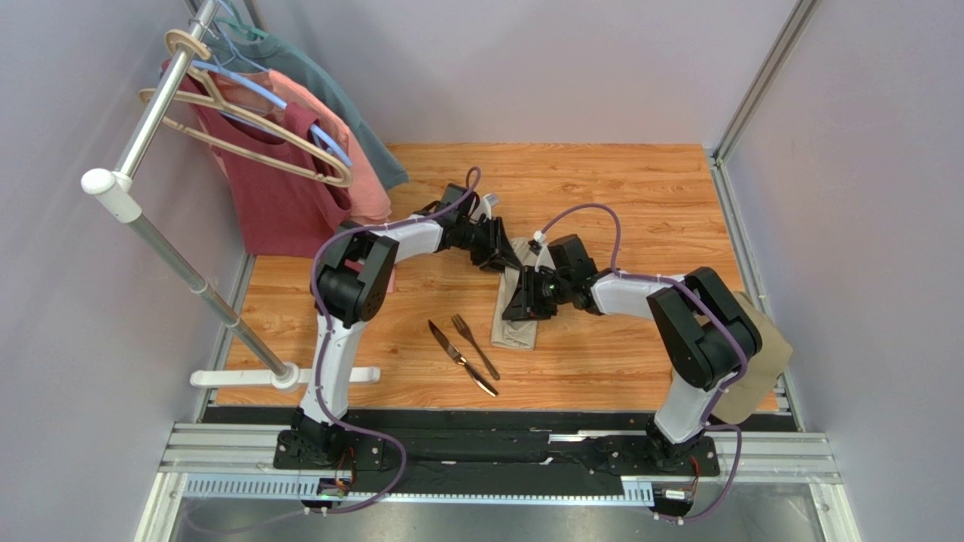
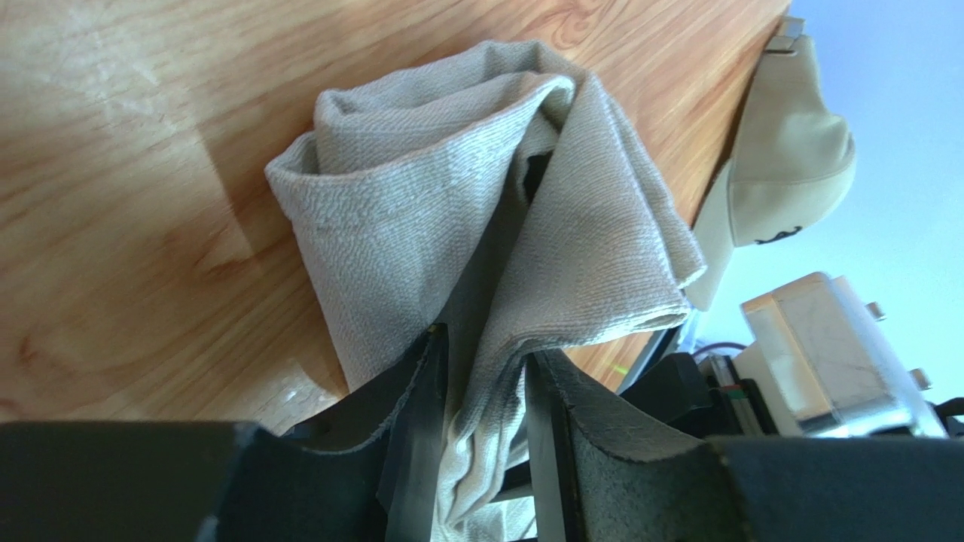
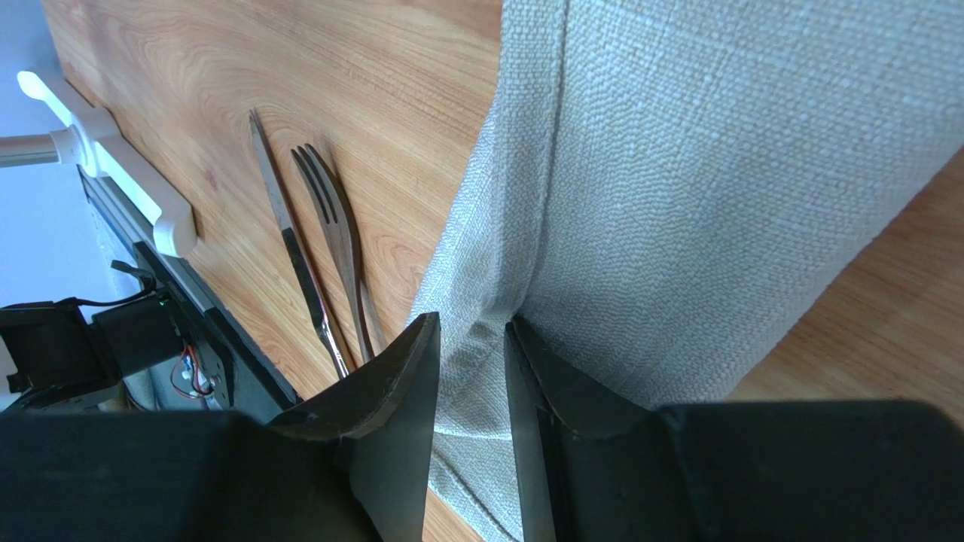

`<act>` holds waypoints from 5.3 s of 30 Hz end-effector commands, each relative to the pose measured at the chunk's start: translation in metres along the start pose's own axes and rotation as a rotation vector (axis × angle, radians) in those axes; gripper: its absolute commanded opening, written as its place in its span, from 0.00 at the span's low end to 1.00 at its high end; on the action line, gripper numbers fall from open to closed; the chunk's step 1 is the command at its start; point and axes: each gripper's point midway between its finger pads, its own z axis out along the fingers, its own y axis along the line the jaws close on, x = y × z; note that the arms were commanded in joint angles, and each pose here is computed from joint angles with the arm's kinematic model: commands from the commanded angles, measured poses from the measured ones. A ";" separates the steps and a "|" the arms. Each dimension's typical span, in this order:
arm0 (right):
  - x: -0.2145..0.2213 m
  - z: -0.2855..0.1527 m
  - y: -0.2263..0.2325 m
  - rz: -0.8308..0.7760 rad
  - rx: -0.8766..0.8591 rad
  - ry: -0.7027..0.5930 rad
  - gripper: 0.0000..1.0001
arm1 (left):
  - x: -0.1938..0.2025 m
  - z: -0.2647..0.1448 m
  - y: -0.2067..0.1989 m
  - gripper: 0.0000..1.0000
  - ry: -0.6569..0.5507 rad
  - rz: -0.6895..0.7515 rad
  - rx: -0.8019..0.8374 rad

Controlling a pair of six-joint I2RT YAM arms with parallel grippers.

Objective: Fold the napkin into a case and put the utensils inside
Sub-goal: Fold the 2/3-rectangle-folded napkin at the center of the board.

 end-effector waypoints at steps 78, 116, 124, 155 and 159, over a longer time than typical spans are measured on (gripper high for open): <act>-0.173 0.011 0.002 -0.059 0.045 -0.409 0.41 | -0.005 -0.020 -0.032 0.06 -0.290 0.264 0.051; -0.159 0.023 -0.001 -0.004 0.107 -0.352 0.45 | 0.019 -0.027 -0.004 0.43 -0.243 0.095 -0.072; -0.156 0.019 -0.013 -0.103 0.178 -0.363 0.43 | 0.011 -0.024 -0.002 0.18 -0.303 0.100 -0.051; -0.143 0.000 -0.003 -0.283 0.400 -0.341 0.43 | 0.021 -0.037 -0.027 0.14 -0.370 0.165 0.092; -0.142 -0.012 0.011 -0.148 0.235 -0.337 0.44 | 0.024 -0.049 -0.023 0.39 -0.367 0.160 0.024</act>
